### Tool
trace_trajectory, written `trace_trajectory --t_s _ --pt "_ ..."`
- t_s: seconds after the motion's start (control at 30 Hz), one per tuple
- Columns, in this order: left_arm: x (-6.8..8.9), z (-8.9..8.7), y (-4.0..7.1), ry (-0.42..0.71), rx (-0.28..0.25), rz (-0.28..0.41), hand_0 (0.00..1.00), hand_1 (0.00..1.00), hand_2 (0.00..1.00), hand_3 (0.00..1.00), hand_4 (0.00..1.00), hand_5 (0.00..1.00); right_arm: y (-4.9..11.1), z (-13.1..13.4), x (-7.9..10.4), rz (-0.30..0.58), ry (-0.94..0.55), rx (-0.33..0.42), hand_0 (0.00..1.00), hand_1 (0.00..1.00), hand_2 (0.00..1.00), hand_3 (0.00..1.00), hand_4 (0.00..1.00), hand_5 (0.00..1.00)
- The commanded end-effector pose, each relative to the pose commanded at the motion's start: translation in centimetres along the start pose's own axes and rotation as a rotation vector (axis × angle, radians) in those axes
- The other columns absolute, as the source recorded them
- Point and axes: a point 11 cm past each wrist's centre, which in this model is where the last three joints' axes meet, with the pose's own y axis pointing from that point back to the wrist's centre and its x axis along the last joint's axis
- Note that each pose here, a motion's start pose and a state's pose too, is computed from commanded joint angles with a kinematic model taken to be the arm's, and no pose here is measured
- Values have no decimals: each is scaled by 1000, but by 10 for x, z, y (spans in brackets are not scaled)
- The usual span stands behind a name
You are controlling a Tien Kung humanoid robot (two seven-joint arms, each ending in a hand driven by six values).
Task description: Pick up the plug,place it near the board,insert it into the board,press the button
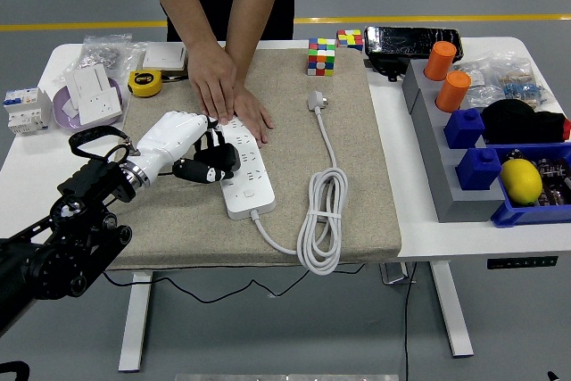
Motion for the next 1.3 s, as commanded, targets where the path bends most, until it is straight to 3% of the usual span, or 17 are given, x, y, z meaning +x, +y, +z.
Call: trace_trajectory --t_s 1.23,1.3 --pt "7 -15 -3 -109 10 -18 478 351 264 311 499 140 0 -4 1 3 -8 8 929 896 831 859 998 998" --pt "7 -15 -3 -115 10 -21 481 355 265 311 474 105 0 -4 1 2 -8 8 929 896 830 859 998 998"
